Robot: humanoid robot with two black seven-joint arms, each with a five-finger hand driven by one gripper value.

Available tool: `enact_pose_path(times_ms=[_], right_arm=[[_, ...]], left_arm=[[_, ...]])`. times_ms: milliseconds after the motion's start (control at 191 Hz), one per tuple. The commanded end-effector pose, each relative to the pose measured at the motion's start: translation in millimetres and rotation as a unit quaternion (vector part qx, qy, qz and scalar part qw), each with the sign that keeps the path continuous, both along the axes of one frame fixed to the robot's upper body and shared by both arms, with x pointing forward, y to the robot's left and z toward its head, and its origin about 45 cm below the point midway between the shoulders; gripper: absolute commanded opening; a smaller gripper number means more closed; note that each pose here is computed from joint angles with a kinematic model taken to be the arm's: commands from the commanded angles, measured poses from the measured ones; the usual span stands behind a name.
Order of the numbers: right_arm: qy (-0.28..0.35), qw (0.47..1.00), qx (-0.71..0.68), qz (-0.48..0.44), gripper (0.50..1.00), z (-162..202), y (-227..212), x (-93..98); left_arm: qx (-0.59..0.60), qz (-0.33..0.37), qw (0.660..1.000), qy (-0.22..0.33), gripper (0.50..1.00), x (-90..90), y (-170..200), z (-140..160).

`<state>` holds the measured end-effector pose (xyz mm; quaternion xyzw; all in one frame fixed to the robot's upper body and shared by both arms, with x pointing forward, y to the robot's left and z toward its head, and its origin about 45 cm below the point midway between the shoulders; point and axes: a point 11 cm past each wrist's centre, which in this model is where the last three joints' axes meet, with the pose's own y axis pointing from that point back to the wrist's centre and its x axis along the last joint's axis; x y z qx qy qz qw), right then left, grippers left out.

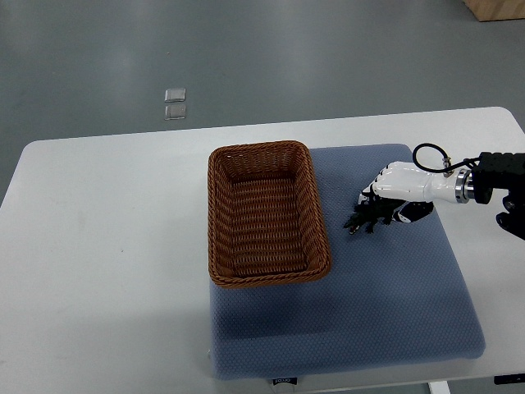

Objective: Place crocodile in brown basket with right hand
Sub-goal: 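Lower the right hand and close its fingers around the crocodile, then lift the crocodile off the mat with the right hand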

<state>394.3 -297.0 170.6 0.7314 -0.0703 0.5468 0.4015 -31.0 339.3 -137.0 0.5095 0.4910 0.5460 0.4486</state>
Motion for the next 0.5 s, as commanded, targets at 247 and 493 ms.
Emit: enact_pose_path(times_ms=[247, 493], right_arm=[[0.026, 0.998, 0.036, -0.040, 0.607, 6.3, -5.9, 3.8], [0.029, 0.996, 0.058, -0.054, 0.609, 10.2, -5.1, 6.4]], left_arm=[[0.000, 0.000, 1.000, 0.000, 1.000, -0.1, 0.0, 0.0], [0.000, 0.000, 1.000, 0.000, 1.000, -0.1, 0.0, 0.0]])
